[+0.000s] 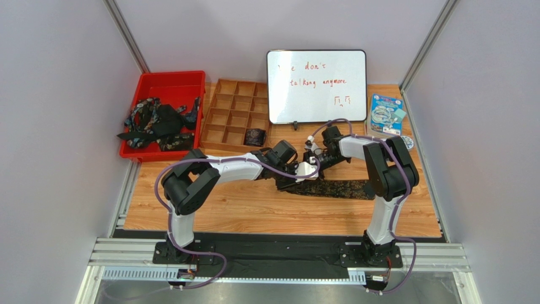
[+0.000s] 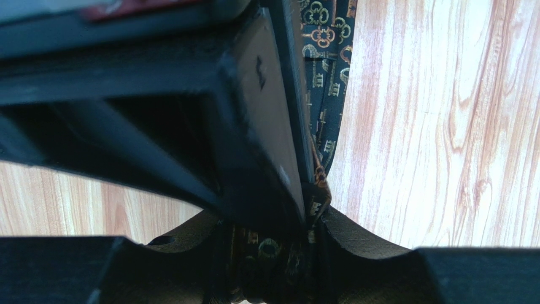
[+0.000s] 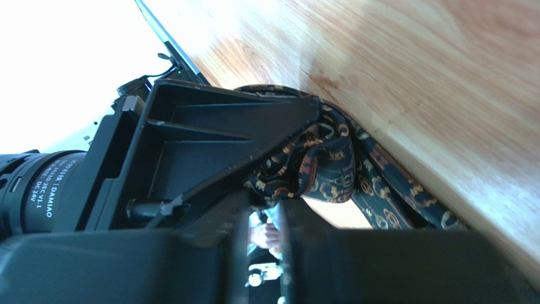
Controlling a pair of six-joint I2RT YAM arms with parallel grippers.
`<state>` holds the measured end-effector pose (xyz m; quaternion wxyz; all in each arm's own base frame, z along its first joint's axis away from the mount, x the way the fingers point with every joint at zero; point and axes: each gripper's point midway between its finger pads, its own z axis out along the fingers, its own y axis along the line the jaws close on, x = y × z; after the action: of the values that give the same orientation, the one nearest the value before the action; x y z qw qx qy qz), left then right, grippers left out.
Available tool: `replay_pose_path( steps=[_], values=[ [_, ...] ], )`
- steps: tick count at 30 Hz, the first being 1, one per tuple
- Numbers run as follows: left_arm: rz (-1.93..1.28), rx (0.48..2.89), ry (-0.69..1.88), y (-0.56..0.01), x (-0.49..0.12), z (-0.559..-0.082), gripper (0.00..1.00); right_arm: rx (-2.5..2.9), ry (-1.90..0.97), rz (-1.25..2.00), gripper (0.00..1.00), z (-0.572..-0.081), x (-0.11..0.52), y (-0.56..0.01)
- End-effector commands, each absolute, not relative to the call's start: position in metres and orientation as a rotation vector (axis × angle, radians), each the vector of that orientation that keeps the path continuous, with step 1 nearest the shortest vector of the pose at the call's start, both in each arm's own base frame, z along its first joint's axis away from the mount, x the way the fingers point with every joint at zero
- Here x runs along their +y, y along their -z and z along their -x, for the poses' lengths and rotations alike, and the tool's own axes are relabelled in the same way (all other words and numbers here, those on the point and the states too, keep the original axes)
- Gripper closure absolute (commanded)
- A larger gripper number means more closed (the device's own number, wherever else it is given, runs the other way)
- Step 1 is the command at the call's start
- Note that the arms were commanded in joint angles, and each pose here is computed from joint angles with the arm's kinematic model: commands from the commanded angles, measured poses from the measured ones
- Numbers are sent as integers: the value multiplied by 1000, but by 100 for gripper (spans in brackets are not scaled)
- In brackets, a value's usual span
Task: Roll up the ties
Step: Roll the tie at the center of the board.
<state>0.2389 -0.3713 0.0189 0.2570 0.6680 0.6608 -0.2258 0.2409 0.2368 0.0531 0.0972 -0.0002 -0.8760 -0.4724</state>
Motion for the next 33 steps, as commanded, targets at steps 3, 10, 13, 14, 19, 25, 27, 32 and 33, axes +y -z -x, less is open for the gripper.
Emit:
replay_pose_path(
  steps=[3, 10, 13, 14, 19, 25, 27, 32, 33],
  values=[
    [-1953, 1892, 603, 19, -347, -212, 84, -2687, 1354, -74, 96, -249, 241, -41],
    [-1940, 1862, 621, 12, -345, -208, 72, -2616, 1384, 7, 100, -247, 231, -36],
    [-1905, 1837, 647, 2, -348, -209, 55, -2550, 1409, 84, 100, -244, 223, -31],
    [-1886, 1835, 663, -2, -350, -210, 51, -2535, 1421, 103, 100, -244, 220, -30],
    [-1780, 1765, 744, -26, -357, -218, 36, -2513, 1405, 147, 100, -240, 212, -23],
    [-1647, 1626, 837, -52, -366, -227, 26, -2501, 1380, 173, 100, -235, 202, -18],
    [-1628, 1599, 862, -55, -365, -224, 26, -2495, 1376, 176, 100, -233, 198, -18],
    [-1516, 1613, 891, -58, -377, -234, 25, -2469, 1400, 162, 100, -229, 198, -20],
    [-1506, 1613, 897, -59, -380, -236, 25, -2469, 1403, 157, 100, -229, 198, -20]
  ],
)
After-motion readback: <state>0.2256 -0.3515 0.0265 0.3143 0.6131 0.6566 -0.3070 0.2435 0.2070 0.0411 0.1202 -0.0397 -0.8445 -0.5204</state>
